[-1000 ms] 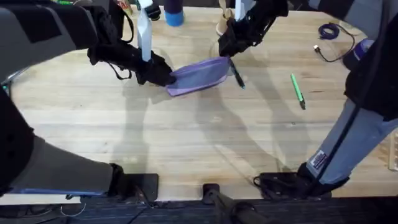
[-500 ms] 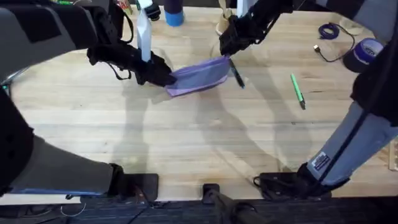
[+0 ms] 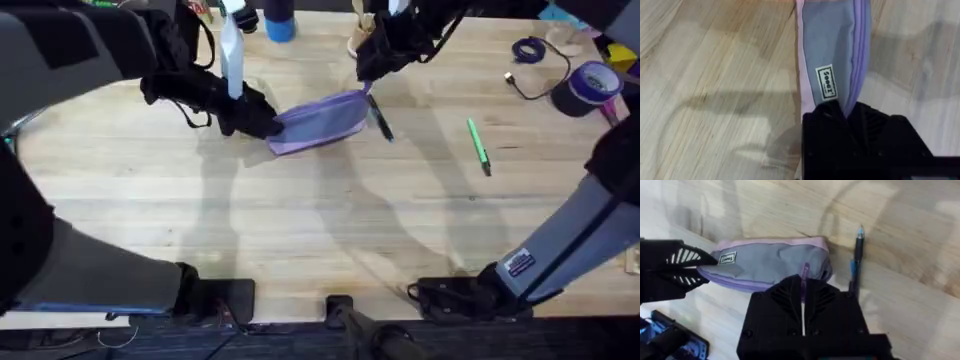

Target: Unzip the bag, pick up the pens from the table one at a time and place them inside, then zip the bag closed.

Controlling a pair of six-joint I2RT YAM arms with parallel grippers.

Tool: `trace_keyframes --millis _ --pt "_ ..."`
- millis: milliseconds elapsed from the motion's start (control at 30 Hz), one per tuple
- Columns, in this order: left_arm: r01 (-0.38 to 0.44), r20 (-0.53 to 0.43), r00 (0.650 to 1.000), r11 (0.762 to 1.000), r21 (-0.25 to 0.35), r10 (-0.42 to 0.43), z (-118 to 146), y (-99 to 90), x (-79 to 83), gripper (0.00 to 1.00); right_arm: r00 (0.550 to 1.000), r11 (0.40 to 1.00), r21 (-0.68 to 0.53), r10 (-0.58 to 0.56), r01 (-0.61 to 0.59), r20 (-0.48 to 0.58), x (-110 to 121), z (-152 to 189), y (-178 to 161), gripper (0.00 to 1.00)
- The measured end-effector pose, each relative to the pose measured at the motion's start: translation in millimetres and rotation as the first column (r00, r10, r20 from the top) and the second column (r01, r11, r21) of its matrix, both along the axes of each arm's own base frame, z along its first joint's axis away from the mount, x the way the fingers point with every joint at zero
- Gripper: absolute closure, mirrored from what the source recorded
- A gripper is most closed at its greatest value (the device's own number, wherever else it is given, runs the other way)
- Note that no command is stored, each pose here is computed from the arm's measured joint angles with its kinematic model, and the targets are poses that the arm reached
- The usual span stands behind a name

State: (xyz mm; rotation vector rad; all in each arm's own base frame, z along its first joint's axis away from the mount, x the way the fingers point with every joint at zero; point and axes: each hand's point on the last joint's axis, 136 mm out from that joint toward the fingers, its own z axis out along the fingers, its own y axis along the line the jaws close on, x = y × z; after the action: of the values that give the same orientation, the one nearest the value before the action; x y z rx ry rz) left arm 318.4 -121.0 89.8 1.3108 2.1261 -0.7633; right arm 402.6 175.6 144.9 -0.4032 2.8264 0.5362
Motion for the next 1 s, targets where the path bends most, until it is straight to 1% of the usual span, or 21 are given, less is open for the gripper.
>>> trace_keyframes --millis 167,300,467,633,667,867,1000 --pt "0.0 0.0 1.0 1.0 0.0 0.0 0 0.0 -0.1 0.958 0.999 0.999 0.039 0.02 -0.019 -0.029 -8 2 8 0.968" --pt "0.0 0.0 1.0 1.0 0.0 0.0 0 0.0 -0.1 0.958 0.997 0.995 0.072 0.064 -0.062 -0.033 -16 4 27 0.968" --pt "0.0 -0.001 1.0 1.0 0.0 0.0 0 0.0 -0.1 0.958 0.988 0.985 0.094 0.149 -0.146 -0.026 -32 6 61 0.968" --pt "0.0 -0.001 1.0 1.0 0.0 0.0 0 0.0 -0.2 0.958 0.977 0.97 0.117 0.212 -0.211 0.009 -42 10 92 0.968" --pt "0.0 0.0 1.0 1.0 0.001 0.0 0 0.1 -0.1 0.958 0.974 0.966 0.131 0.223 -0.224 0.029 -43 13 105 0.968" --pt "0.0 0.0 1.0 1.0 0.003 0.0 0 0.4 0.0 0.958 0.974 0.963 0.147 0.222 -0.225 0.038 -48 15 121 0.968" --pt "-0.001 0.0 1.0 1.0 0.004 0.001 -1 0.6 0.1 0.958 0.969 0.957 0.15 0.242 -0.247 0.048 -54 16 133 0.968"
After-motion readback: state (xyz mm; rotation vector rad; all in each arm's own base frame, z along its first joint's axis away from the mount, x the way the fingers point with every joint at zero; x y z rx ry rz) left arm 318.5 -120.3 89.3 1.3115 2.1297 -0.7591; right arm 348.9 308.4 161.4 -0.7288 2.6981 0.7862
